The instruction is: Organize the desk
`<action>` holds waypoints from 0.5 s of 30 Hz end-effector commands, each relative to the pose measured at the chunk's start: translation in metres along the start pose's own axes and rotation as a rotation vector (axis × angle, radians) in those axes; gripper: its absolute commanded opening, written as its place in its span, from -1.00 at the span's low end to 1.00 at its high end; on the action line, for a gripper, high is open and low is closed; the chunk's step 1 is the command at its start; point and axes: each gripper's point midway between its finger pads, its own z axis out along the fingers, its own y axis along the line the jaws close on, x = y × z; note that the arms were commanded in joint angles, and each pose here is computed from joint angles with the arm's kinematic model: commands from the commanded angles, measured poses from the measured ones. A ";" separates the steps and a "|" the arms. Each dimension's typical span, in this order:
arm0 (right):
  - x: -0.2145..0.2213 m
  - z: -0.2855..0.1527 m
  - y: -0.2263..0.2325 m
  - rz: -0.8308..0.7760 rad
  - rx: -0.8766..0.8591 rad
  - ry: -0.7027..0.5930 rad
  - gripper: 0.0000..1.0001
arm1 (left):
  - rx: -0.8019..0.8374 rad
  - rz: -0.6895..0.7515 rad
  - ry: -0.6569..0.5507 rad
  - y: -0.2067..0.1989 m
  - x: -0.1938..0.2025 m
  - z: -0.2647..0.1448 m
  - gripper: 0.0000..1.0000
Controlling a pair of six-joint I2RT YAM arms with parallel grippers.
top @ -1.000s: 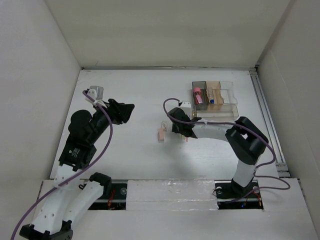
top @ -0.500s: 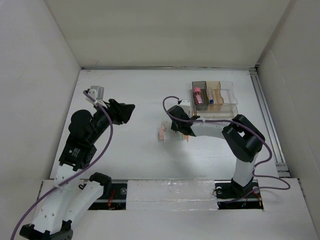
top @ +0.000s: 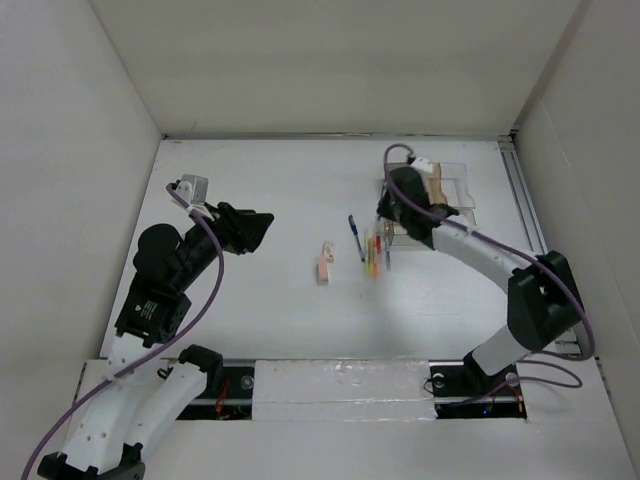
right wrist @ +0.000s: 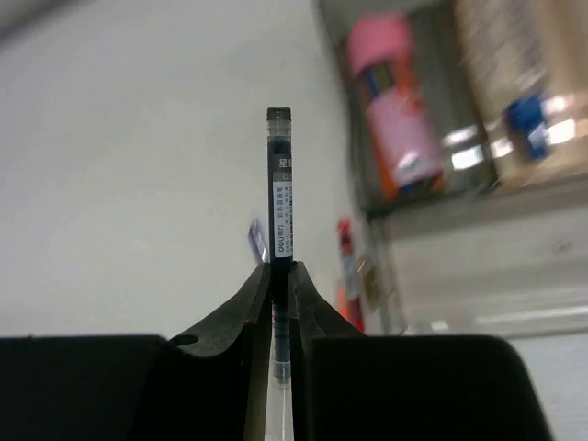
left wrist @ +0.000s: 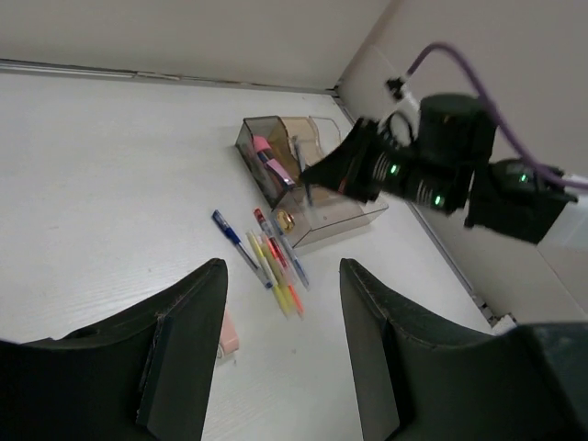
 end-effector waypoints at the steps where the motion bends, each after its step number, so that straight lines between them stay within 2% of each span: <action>1: -0.086 -0.002 -0.044 0.085 0.044 -0.111 -0.82 | 0.091 0.027 -0.091 -0.029 -0.030 -0.016 -0.05; 6: -0.149 0.016 -0.105 0.096 0.195 -0.164 -0.87 | 0.130 0.038 -0.133 -0.041 -0.035 -0.033 -0.04; 8: -0.156 0.030 -0.133 0.100 0.261 -0.149 -0.87 | 0.123 0.046 -0.151 -0.042 -0.037 -0.039 -0.04; 15: -0.194 0.031 -0.156 0.013 0.285 -0.253 -0.85 | 0.134 0.062 -0.156 -0.046 -0.036 -0.044 -0.03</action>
